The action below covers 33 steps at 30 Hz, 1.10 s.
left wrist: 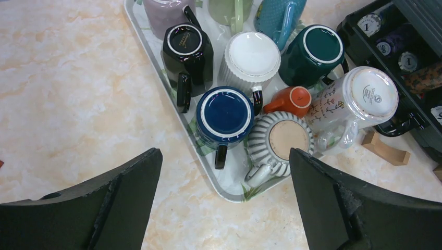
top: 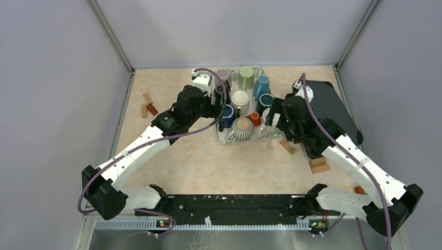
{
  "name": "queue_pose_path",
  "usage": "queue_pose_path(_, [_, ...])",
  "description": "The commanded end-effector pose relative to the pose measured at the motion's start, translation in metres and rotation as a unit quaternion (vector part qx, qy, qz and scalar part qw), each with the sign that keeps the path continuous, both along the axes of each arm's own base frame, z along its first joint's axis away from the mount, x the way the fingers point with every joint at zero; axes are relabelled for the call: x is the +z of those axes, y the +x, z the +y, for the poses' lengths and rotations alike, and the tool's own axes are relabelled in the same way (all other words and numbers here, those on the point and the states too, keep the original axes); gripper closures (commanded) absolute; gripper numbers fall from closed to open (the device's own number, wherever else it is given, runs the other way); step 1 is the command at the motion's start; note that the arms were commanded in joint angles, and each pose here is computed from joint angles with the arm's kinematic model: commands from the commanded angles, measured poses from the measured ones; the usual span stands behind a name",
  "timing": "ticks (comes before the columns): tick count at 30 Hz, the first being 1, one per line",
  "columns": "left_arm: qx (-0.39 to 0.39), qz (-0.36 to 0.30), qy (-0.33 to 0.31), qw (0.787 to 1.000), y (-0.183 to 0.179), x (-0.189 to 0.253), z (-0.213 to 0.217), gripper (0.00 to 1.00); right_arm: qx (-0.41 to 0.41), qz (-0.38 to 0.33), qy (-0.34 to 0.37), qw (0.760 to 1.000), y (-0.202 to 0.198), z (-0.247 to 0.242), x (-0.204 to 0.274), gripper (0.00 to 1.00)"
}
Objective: Turn the mug right side up
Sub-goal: Turn over the cup on the tray.
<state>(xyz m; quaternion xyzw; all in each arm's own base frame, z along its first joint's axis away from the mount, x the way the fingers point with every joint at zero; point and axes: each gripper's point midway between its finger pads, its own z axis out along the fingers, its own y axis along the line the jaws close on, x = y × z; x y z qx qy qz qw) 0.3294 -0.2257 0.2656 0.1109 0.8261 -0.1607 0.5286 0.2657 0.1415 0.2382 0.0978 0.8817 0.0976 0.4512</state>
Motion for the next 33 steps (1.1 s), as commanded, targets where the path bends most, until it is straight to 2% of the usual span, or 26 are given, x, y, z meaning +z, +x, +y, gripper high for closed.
queue_pose_path(1, [-0.007,-0.029,-0.016,0.999,-0.001,0.018,0.0,0.02,-0.01,-0.007,0.006,1.0,0.001,-0.004,0.004,0.01])
queue_pose_path(14, [-0.025,-0.03,-0.017,0.999,-0.01,0.019,0.004,0.02,-0.006,0.04,0.006,0.999,0.003,0.013,-0.03,0.01])
queue_pose_path(27, [-0.05,0.008,-0.032,0.998,-0.013,0.002,0.005,0.02,-0.037,0.051,0.032,0.997,0.01,0.02,-0.062,0.01])
queue_pose_path(33, [-0.069,0.026,-0.044,0.996,-0.015,-0.006,0.0,0.01,-0.071,0.055,0.045,0.995,0.019,0.023,-0.073,0.07])
